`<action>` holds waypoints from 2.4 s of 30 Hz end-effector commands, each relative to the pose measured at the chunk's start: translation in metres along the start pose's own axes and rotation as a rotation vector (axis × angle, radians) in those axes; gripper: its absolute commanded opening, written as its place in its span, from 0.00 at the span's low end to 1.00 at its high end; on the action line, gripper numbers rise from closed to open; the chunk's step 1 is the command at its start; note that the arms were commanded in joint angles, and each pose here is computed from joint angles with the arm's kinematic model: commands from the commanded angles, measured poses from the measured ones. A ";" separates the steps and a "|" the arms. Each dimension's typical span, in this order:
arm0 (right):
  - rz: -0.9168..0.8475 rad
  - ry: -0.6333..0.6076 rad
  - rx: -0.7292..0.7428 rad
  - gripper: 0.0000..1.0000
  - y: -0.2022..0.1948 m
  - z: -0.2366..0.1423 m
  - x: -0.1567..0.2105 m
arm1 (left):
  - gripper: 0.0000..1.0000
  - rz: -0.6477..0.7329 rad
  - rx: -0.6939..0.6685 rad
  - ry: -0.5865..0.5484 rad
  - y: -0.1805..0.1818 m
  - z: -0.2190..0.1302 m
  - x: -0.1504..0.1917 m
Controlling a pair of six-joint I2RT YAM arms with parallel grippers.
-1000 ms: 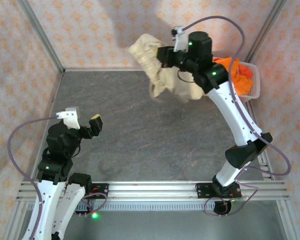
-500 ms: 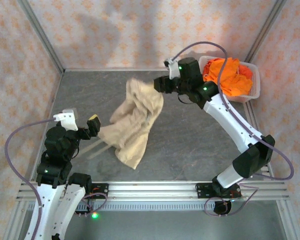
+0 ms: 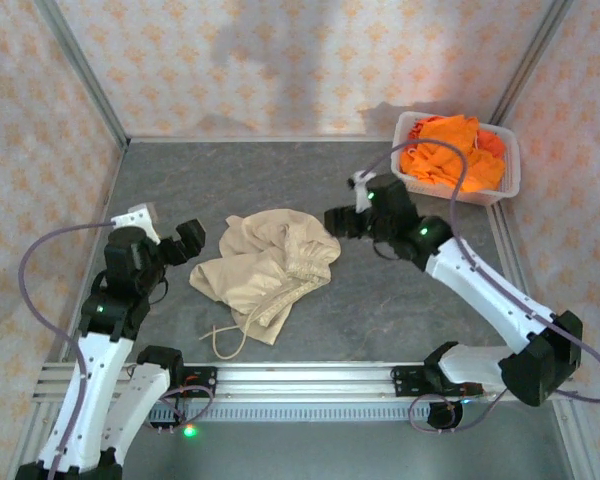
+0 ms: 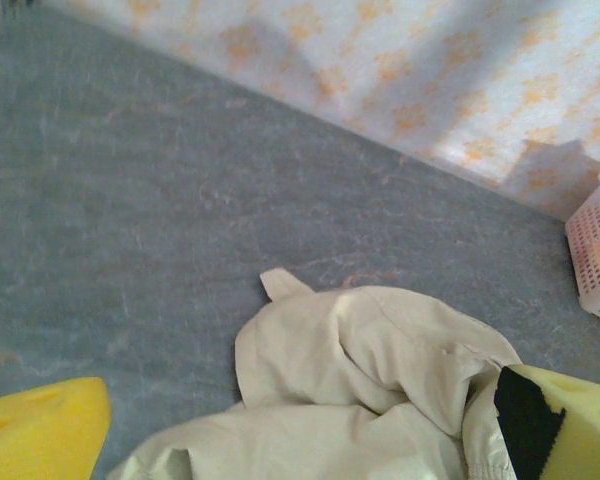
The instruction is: Fold and stack the shorts
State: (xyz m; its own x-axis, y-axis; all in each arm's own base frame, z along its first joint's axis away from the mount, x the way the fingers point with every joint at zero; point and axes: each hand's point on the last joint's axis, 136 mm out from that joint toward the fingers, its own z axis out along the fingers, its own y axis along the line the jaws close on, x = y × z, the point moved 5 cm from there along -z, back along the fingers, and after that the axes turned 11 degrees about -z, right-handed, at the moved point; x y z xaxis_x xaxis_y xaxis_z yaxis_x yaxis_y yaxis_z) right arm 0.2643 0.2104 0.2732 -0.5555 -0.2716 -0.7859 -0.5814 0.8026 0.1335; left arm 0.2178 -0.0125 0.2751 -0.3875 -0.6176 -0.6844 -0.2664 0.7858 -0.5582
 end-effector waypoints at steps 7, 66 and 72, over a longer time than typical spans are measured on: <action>-0.471 0.145 -0.088 0.69 0.111 0.039 0.065 | 1.00 -0.268 -0.139 0.149 0.022 0.039 0.030; -0.390 0.120 0.150 0.00 0.058 0.033 0.067 | 0.91 -0.592 -0.289 0.362 0.043 0.110 0.105; -0.383 0.116 0.173 0.00 0.053 0.033 0.068 | 0.43 -0.556 -0.341 0.388 0.039 0.123 0.111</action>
State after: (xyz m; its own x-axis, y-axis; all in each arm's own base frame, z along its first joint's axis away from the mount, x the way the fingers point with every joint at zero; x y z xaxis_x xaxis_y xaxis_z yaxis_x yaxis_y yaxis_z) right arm 0.2080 0.2602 0.1969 -0.3999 -0.6386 -0.6574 -0.7012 0.6751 -0.2292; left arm 0.2613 -0.0538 0.1070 -0.3974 -0.9154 -0.0641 -0.7602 0.3675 -0.5358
